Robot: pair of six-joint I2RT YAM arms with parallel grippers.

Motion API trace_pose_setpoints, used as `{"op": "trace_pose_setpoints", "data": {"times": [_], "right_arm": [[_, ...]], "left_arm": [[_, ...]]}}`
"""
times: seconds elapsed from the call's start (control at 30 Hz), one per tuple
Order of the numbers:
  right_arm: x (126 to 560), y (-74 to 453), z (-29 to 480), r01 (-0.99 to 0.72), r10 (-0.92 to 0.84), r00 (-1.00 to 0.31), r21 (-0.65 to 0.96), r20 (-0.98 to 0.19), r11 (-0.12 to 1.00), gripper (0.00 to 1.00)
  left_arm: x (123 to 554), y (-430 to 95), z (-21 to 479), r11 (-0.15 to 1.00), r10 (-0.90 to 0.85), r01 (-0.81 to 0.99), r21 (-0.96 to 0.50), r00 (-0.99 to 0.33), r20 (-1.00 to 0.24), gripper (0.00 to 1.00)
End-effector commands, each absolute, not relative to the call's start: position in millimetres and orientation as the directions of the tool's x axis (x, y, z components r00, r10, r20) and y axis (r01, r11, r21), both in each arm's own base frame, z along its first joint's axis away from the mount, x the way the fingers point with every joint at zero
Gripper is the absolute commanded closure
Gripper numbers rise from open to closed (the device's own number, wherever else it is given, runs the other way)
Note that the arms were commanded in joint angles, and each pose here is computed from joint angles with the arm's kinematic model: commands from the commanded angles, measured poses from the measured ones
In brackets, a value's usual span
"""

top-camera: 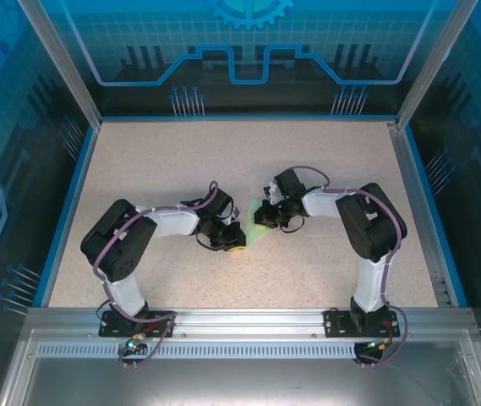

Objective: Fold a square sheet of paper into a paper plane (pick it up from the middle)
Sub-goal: Fourth fold the wing at the center of the table.

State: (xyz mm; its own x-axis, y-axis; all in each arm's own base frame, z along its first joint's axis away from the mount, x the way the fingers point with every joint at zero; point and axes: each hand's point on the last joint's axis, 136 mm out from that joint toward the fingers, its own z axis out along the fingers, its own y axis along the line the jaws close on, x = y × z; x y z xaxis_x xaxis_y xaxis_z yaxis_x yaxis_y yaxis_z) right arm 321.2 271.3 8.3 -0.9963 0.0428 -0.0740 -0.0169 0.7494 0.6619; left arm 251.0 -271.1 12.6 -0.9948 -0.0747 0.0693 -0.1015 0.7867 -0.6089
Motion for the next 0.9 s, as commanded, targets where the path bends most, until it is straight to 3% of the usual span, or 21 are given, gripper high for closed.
{"op": "trace_pose_setpoints", "data": {"times": [0.0,0.2,0.47,0.57,0.73,0.87], "right_arm": [[293,234,-49,0.096,0.077,-0.995,0.493,0.059,0.865,0.95],[293,234,-50,0.095,0.076,-0.995,0.489,0.058,0.867,0.95],[291,232,-53,0.104,0.08,-0.994,0.482,0.07,0.87,0.95],[291,232,-53,0.104,0.08,-0.994,0.481,0.071,0.871,0.95],[290,231,-55,0.109,0.081,-0.994,0.476,0.077,0.873,0.95],[290,231,-57,0.112,0.083,-0.993,0.477,0.081,0.872,0.95]], "left_arm": [[225,-248,-14,0.854,-0.069,-0.132,-0.503,-0.988,0.141,0.88],[210,-224,-21,0.91,-0.053,-0.112,-0.399,-0.986,0.155,0.88],[194,-222,-10,0.905,-0.01,-0.086,-0.417,-0.983,0.181,0.89],[203,-232,11,0.881,0.009,-0.053,-0.471,-0.992,0.128,0.89],[250,-265,67,0.783,-0.025,0.026,-0.622,-0.997,-0.073,0.9],[279,-283,78,0.75,-0.063,0.051,-0.66,-0.987,-0.148,0.9]]}}
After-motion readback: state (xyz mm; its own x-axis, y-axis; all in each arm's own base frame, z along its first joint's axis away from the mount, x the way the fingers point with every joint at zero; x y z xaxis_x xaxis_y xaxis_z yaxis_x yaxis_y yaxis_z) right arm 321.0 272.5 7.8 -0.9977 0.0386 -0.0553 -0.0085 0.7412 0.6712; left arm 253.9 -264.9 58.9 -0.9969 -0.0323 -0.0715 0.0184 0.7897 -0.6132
